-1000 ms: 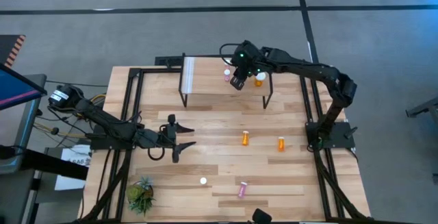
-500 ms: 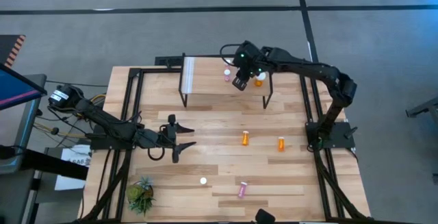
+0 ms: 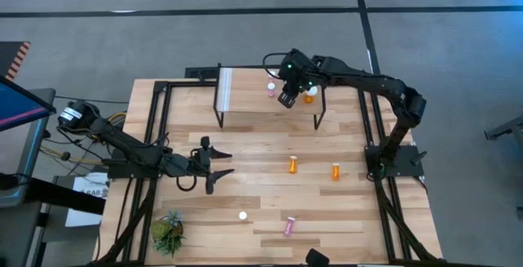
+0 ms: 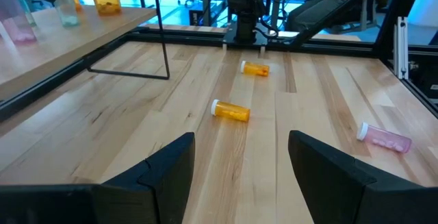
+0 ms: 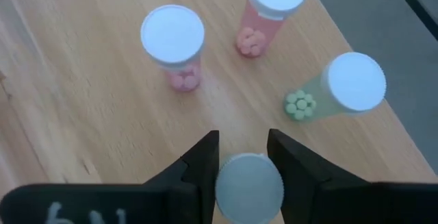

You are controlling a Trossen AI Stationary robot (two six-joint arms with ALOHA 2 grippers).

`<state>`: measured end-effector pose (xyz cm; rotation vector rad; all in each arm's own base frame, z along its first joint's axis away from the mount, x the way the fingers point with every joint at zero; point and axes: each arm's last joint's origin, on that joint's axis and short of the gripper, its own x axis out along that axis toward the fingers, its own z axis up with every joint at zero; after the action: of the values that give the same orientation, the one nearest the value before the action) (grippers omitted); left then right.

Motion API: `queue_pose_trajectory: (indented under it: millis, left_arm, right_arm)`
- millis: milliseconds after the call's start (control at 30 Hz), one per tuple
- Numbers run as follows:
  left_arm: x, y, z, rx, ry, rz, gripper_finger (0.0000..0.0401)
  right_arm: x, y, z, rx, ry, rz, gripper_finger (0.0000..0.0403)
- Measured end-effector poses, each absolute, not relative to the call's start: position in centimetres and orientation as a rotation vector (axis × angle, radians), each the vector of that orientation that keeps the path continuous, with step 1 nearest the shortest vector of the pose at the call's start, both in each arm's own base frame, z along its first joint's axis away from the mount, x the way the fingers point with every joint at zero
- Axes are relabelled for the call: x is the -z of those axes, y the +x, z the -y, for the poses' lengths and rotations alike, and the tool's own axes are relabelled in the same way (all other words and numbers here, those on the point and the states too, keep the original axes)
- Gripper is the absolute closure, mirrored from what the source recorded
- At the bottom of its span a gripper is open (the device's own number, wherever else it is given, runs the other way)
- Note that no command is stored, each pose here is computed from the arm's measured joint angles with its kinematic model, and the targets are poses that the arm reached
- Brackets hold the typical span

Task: Pick and place medicine bottles onto shelf by color
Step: Adjust the small green pill bottle on the shelf, then put the small pink pill bottle on the shelf aligned with the other small pink pill bottles

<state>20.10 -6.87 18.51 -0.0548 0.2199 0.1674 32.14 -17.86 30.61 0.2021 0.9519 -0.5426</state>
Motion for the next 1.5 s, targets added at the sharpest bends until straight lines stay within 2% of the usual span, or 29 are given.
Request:
queue_pose_trajectory:
  millis: [167,833,1167,1500]
  left_arm:
    - [-18.5,20.1,6.9,-0.167,-0.055,-0.220,0.0176]
    - [-18.5,20.1,6.9,-0.168,-0.056,-0.220,0.0176]
    - [-18.5,20.1,6.9,-0.168,-0.055,-0.219,0.0176]
    - [-18.5,20.1,6.9,-0.168,-0.054,-0.220,0.0176]
  right_arm:
    - [-30.7,32.3,17.9,0.544,0.198,-0.935,0.0274]
    - [-30.1,33.4,18.1,0.533,0.199,-0.895,0.0263]
    - [-30.2,33.2,18.1,0.536,0.204,-0.897,0.0234]
    - [-30.3,33.3,18.1,0.530,0.190,-0.889,0.0173]
